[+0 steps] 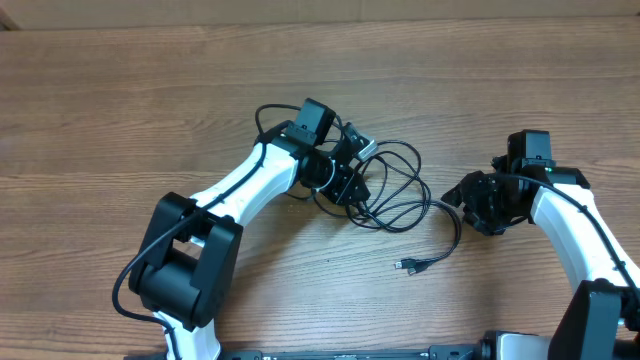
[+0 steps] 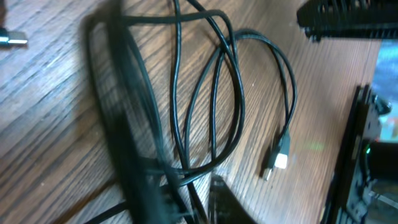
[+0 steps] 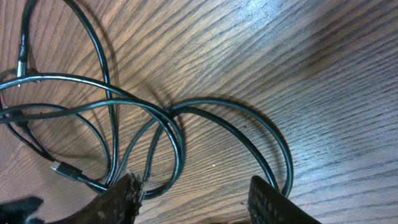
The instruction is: Untangle cables
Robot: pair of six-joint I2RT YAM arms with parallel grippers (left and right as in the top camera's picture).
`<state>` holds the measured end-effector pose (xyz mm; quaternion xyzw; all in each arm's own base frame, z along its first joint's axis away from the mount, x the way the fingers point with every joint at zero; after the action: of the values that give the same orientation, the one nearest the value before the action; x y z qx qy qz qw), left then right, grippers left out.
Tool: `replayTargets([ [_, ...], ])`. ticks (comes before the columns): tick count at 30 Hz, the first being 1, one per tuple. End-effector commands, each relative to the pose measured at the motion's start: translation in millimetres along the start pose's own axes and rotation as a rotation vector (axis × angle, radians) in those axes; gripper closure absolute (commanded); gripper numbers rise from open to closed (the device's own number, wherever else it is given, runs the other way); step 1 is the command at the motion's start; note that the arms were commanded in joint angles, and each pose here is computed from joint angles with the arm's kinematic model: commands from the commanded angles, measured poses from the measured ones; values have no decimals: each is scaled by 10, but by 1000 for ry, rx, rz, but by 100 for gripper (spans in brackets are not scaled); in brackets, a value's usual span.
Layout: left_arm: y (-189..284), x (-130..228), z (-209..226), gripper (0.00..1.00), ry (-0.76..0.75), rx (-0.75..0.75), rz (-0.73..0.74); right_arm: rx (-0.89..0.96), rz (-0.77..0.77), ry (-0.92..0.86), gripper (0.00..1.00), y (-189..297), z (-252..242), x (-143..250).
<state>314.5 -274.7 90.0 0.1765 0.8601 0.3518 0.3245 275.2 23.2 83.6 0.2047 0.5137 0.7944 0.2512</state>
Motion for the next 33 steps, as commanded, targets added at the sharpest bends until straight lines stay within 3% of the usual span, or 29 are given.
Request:
replayTargets([
  [1,70,-93,-80,96,21,-7,-29,-6,0,18,46,2,24,-2],
  [7,411,-401,-286,96,10,166,-128,-10,3,60,46,3,29,2],
  [13,1005,-841,-669,96,-104,296,-270,-26,-7,71,46,3,59,-21],
  [23,1515,-963,-1081,95,-230,248,-371,-70,-11,114,46,7,135,-40],
  [33,2262,-1046,-1531,96,-415,22,-577,-78,-9,133,46,8,147,-37],
])
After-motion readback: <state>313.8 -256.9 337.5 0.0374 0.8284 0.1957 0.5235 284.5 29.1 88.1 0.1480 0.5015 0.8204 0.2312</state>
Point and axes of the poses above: each gripper's point midway between its finger pads, its own y axis back along the fingers, its own z axis along the line the jaws close on, x = y × z, the point moved 3 cm from there along y, back along the fingers, and after that the axes turned 2 degrees about -y, right-handed, at the moved point
